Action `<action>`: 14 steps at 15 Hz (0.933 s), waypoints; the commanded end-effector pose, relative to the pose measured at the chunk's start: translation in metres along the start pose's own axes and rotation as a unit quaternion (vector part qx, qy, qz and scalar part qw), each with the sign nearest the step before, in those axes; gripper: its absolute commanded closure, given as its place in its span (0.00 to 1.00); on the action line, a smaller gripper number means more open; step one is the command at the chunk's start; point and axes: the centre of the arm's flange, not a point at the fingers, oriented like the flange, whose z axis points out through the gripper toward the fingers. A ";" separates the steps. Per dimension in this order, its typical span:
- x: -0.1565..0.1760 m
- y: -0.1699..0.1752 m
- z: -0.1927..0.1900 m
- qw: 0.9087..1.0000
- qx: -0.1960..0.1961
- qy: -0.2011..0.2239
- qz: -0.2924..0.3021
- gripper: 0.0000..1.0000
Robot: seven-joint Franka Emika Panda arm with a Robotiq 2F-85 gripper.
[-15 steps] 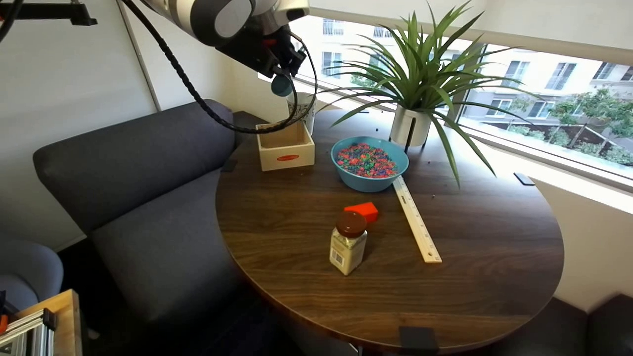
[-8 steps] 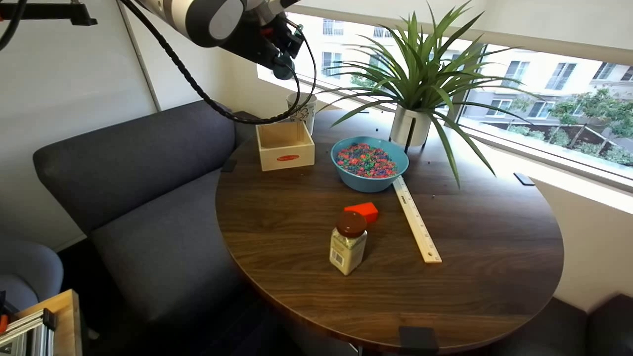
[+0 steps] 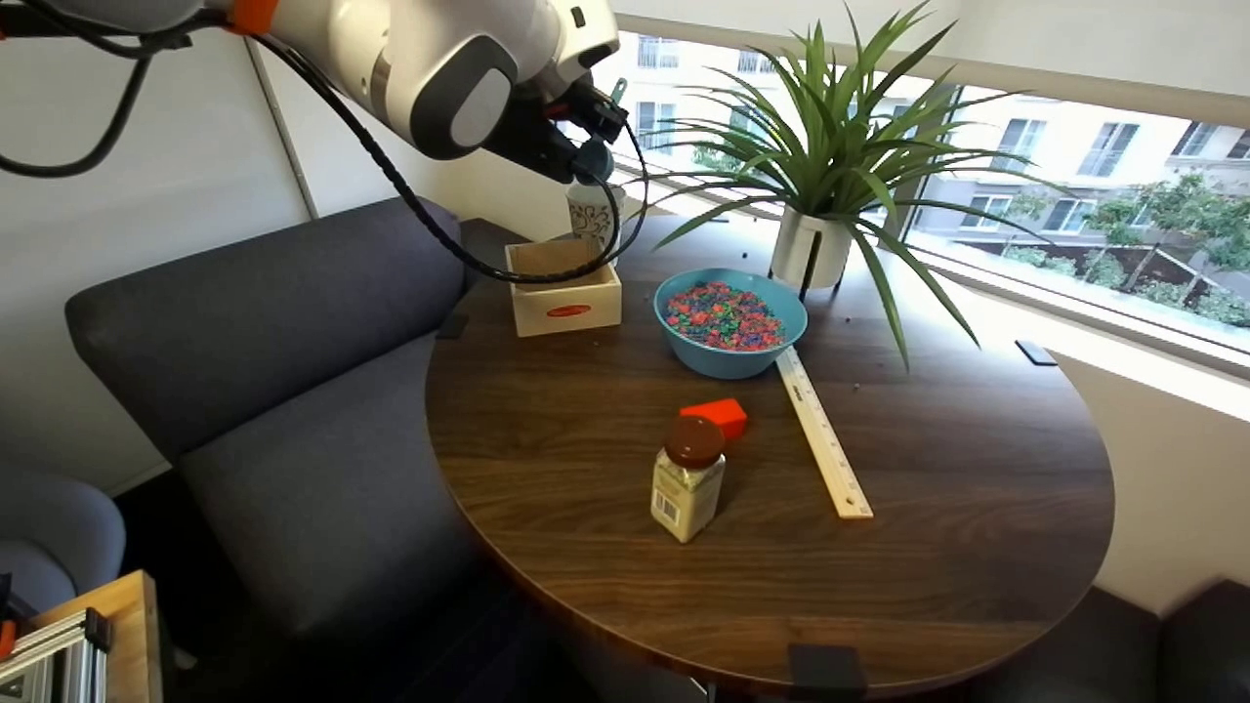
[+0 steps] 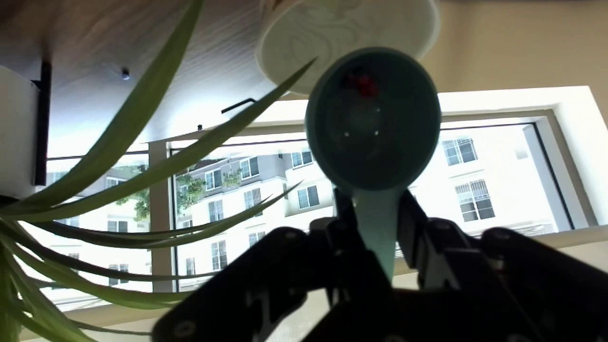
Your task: Put the blue measuring cup in the coffee cup
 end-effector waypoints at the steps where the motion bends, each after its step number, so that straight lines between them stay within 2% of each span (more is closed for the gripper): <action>1: -0.005 -0.003 0.015 1.000 -0.011 0.007 0.003 0.94; 4: -0.011 -0.003 0.020 1.000 -0.010 -0.002 0.005 0.94; 5: -0.012 -0.004 0.020 1.000 -0.008 -0.007 0.007 0.49; 6: -0.013 -0.005 0.020 1.000 -0.008 -0.008 0.008 0.49; 12: -0.006 -0.004 -0.003 1.000 -0.014 0.003 0.024 0.04; 14: 0.000 -0.003 -0.022 0.999 -0.004 0.006 0.032 0.00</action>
